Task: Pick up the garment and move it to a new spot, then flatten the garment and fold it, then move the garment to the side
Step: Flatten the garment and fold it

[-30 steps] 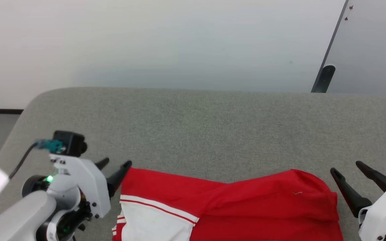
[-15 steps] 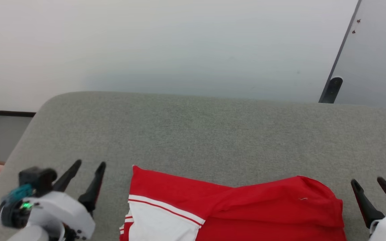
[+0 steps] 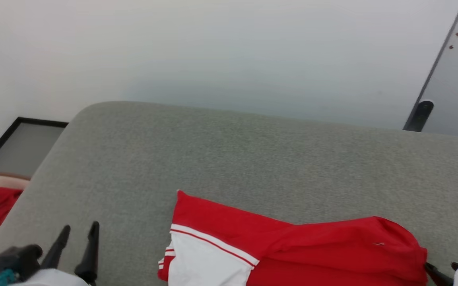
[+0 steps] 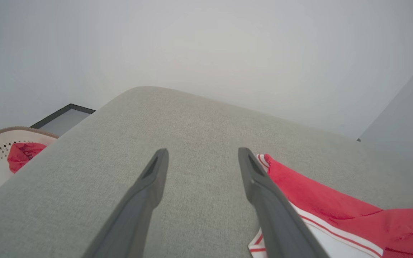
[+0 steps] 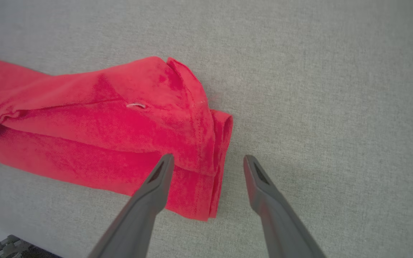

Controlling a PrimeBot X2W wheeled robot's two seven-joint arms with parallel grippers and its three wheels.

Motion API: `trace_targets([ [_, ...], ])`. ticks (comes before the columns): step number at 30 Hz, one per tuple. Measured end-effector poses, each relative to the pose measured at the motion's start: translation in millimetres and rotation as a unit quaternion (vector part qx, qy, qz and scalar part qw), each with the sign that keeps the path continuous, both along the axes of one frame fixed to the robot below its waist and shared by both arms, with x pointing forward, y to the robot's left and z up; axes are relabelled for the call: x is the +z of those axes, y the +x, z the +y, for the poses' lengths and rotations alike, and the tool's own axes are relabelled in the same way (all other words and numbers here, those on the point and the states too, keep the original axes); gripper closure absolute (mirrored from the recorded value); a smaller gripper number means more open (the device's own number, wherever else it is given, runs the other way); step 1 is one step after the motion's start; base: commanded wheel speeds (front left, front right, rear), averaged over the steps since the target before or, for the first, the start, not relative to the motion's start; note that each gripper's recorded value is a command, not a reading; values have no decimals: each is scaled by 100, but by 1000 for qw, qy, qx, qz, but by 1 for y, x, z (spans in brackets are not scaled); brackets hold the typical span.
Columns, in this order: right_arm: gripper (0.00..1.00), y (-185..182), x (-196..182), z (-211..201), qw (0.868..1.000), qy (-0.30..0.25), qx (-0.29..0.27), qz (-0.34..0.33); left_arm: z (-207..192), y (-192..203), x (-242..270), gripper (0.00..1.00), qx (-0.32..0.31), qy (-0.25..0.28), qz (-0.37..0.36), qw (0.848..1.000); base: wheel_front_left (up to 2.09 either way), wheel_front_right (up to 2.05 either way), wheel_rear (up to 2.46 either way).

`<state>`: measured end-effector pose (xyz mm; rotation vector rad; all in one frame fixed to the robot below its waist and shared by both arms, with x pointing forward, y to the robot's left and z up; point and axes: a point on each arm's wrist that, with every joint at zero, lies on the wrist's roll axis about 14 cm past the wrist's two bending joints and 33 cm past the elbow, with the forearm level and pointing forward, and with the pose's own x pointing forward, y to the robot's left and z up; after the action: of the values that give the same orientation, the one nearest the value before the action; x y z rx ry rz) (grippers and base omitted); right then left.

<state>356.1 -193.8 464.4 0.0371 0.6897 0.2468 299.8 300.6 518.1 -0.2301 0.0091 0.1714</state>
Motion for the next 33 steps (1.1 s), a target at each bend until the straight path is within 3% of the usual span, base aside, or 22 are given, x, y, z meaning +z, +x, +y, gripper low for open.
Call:
trace_targets([
  [12, 0, 16, -35, 1, 993, -26, 16, 113, 2, -13, -15, 0, 36, -33, -14, 999, 0, 0, 0],
  [20, 0, 28, -76, 21, 982, -24, 37, 184, -2, -5, -26, 0, 46, -53, -12, 997, 0, 0, 0],
  [29, 2, 39, -96, 37, 970, -33, 64, 231, 3, -3, -37, 0, 58, -53, 0, 997, 0, 0, 0],
  [30, 62, 40, -96, 38, 969, -30, 65, 235, 3, -3, -37, 0, 58, -54, 1, 997, 0, 0, 0],
  [31, 100, 41, -97, 37, 969, -28, 64, 237, 3, -2, -37, 0, 58, -55, 0, 997, 0, 0, 0],
  [33, 100, 44, -97, 35, 969, -33, 65, 237, 4, 0, -39, 0, 60, -55, 2, 997, 0, 0, 0],
])
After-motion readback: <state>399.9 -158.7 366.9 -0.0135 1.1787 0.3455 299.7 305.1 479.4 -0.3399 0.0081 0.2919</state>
